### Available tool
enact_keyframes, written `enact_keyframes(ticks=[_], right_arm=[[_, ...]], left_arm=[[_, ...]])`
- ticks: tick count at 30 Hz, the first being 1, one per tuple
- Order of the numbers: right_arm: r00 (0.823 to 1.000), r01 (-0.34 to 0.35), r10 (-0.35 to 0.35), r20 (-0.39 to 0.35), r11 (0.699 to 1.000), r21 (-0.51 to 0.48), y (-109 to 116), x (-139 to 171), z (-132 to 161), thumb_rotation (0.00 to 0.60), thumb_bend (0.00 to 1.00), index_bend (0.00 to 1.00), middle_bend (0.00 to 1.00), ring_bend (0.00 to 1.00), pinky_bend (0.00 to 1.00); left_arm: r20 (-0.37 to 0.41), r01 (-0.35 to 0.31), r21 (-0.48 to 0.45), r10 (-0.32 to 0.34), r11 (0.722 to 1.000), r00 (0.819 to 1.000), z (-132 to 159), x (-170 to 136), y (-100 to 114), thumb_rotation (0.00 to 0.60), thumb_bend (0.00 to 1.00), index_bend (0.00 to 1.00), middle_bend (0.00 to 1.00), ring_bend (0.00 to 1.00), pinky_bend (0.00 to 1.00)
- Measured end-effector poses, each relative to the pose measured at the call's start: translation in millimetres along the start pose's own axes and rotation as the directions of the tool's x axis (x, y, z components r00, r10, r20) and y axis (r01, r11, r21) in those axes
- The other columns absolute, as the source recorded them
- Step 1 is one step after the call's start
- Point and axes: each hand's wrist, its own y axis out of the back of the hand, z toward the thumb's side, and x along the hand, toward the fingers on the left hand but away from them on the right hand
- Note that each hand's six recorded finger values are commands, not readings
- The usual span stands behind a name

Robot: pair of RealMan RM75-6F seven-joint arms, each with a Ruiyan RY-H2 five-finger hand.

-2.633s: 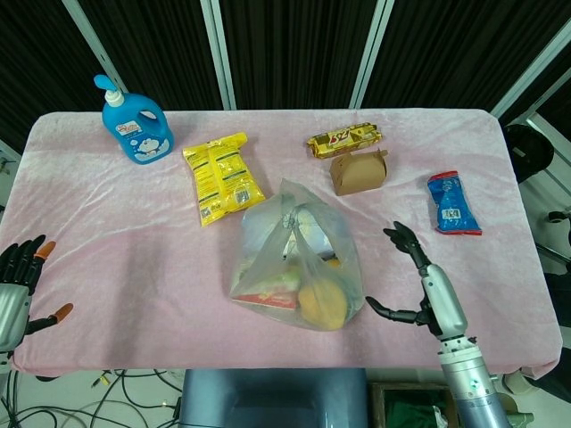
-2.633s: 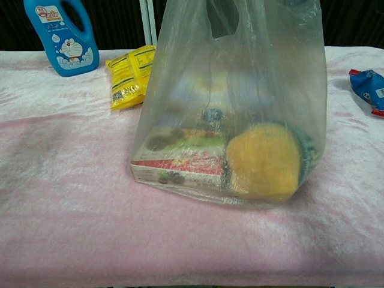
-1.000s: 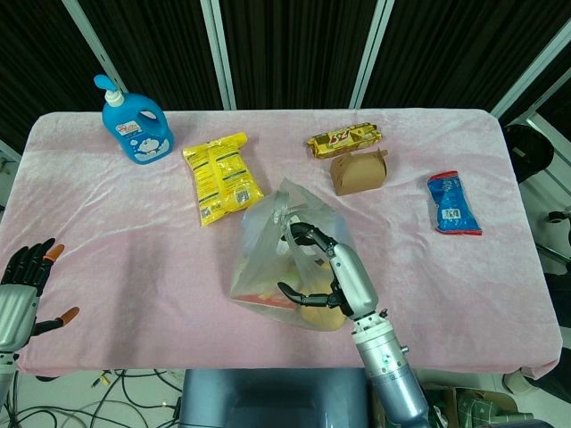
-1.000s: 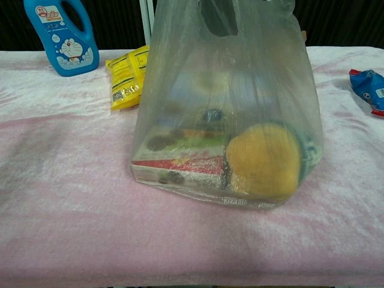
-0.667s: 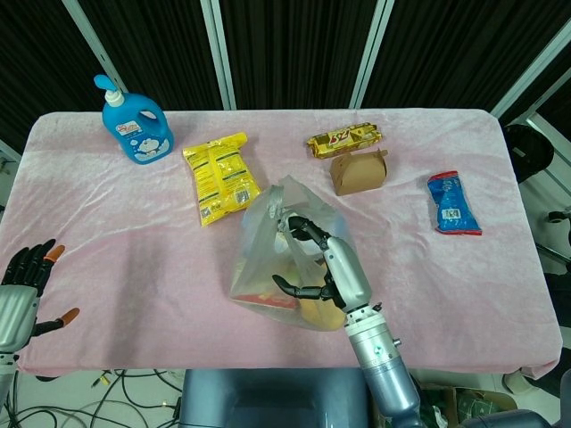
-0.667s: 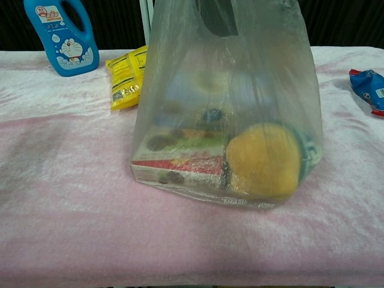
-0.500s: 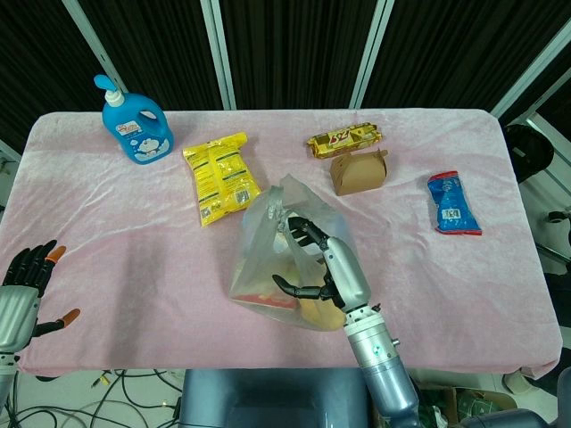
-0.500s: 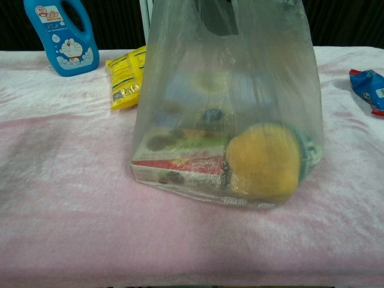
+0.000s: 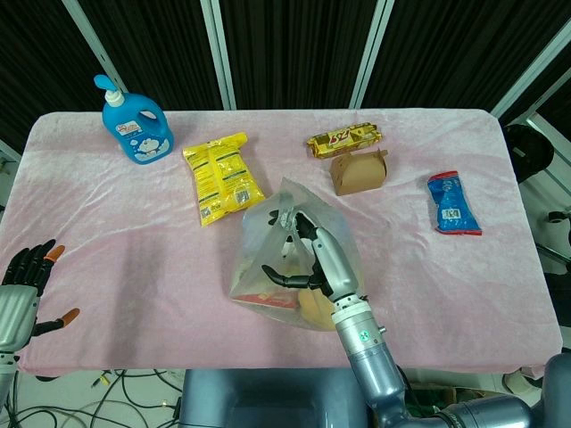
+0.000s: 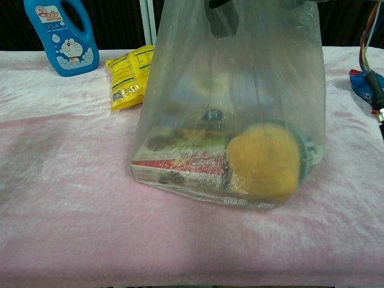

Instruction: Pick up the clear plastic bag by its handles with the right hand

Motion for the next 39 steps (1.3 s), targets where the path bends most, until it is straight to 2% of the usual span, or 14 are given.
enact_keyframes(ticks=[10,16,19,21,24,27,32,37,39], right_arm=[[0.997,-0.069,0.071,0.016,0.99,-0.124,-15,1,7,0.6,0.18,0.24,0.26,0.27,0.33],[0.991,-0.112,0.127,0.042,0.96,-0.258,-21,-5,11,0.6,0.18,0.24,0.26,0.27,0.33],[0.986,-0.129,0.158,0.06,0.934,-0.333,-21,-9,14,0.6,0.18,0.24,0.27,0.28,0.33],[0.981,-0.139,0.178,0.072,0.916,-0.376,-21,-11,15,0.6,0.19,0.29,0.33,0.34,0.38],[0.973,-0.149,0.21,0.095,0.888,-0.436,-20,-14,16,0.6,0.31,0.47,0.52,0.52,0.54],[0.968,-0.141,0.223,0.116,0.863,-0.486,-15,-16,18,0.6,0.35,0.61,0.66,0.66,0.66],[0.963,-0.108,0.221,0.152,0.84,-0.531,-8,-18,18,0.6,0.4,0.71,0.78,0.77,0.77],[0.959,-0.085,0.221,0.175,0.818,-0.57,-4,-22,20,0.6,0.42,0.74,0.81,0.8,0.8],[0.96,-0.082,0.221,0.175,0.814,-0.576,-2,-23,23,0.6,0.46,0.77,0.83,0.83,0.83]], left_arm=[[-0.007,0.007,0.0,-0.007,1.0,1.0,0,0,-1,0.6,0.0,0.0,0.0,0.0,0.01],[-0.004,0.013,0.001,-0.013,1.0,1.0,1,-1,-2,0.6,0.0,0.0,0.0,0.0,0.02],[-0.003,0.013,0.003,-0.013,1.0,1.0,1,-1,-2,0.6,0.0,0.0,0.0,0.0,0.02],[-0.003,0.015,0.002,-0.015,1.0,1.0,1,-1,-3,0.6,0.0,0.0,0.0,0.0,0.02],[-0.002,0.017,0.003,-0.017,1.0,1.0,1,-1,-3,0.6,0.0,0.0,0.0,0.0,0.02],[-0.002,0.017,0.005,-0.017,1.0,1.0,1,-1,-3,0.6,0.0,0.0,0.0,0.0,0.02],[-0.003,0.017,0.005,-0.017,1.0,1.0,1,-1,-3,0.6,0.0,0.0,0.0,0.0,0.02],[-0.002,0.018,0.006,-0.018,1.0,1.0,1,-1,-3,0.6,0.0,0.0,0.0,0.0,0.02],[-0.002,0.018,0.005,-0.018,1.0,1.0,1,-1,-3,0.6,0.0,0.0,0.0,0.0,0.02]])
